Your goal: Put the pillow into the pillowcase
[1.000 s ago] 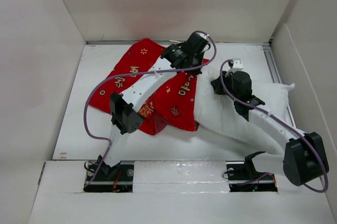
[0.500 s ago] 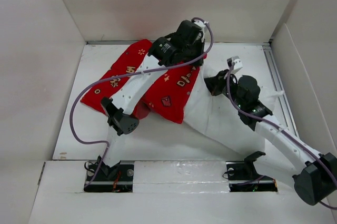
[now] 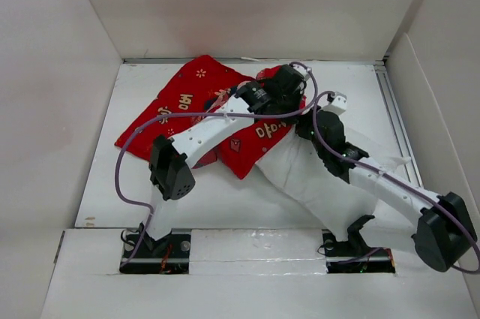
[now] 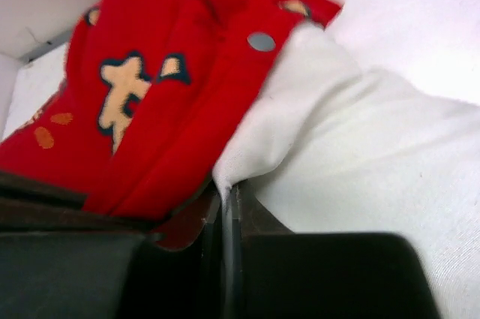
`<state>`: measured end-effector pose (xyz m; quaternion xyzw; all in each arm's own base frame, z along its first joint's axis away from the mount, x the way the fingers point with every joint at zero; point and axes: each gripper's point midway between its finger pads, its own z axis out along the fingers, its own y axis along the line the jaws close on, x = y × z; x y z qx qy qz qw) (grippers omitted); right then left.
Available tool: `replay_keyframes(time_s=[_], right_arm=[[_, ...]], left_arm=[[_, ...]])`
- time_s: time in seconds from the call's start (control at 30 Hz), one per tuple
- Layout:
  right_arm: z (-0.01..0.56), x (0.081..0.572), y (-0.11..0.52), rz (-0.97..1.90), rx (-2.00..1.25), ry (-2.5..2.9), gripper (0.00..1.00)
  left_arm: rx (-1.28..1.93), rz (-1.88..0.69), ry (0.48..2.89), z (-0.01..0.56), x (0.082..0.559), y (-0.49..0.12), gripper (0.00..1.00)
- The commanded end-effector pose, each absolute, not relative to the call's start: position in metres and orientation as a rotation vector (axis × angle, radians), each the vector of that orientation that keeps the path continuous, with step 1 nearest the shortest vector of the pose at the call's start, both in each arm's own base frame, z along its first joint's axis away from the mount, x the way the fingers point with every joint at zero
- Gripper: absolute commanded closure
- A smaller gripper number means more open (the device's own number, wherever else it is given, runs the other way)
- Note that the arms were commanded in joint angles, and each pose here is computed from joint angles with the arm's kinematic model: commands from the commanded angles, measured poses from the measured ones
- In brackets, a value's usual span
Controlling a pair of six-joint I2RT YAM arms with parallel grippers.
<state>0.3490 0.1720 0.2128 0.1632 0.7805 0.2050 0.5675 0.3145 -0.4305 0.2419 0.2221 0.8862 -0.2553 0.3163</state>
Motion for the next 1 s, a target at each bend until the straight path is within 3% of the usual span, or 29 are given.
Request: replay_keyframes(time_s=[0.0, 0.1, 0.13, 0.33, 0.5, 0.73, 0.97], right_arm=[[0.211, 0.349, 0.201, 0.657, 0.344, 1.77, 0.91], [0.221, 0.329, 0.224, 0.749, 0.154, 1.737, 0.46], [0.226, 0.326, 0.22, 0.724, 0.117, 1.725, 0.01], [0.239, 0.285, 0.167, 0.36, -0.098, 1.906, 0.01], [0.249, 0.26, 0.162, 0.278, -0.235, 1.984, 0.01], [0.175, 0.263, 0.164, 0.059, -0.407, 2.284, 0.01], [0.094, 0.295, 0.231, 0.16, -0.572, 2.386, 0.01]], left_arm=[[0.482, -0.708, 2.289, 0.26, 0.3, -0.421, 1.0], [0.299, -0.629, 2.385, 0.221, 0.332, -0.384, 1.0], [0.265, -0.661, 2.368, 0.221, 0.34, -0.382, 1.0], [0.139, -0.672, 2.344, 0.224, 0.369, -0.352, 1.0], [0.157, -0.7, 2.321, 0.236, 0.385, -0.358, 1.0], [0.163, -0.706, 2.339, 0.24, 0.405, -0.36, 1.0], [0.21, -0.748, 2.336, 0.247, 0.401, -0.366, 1.0]])
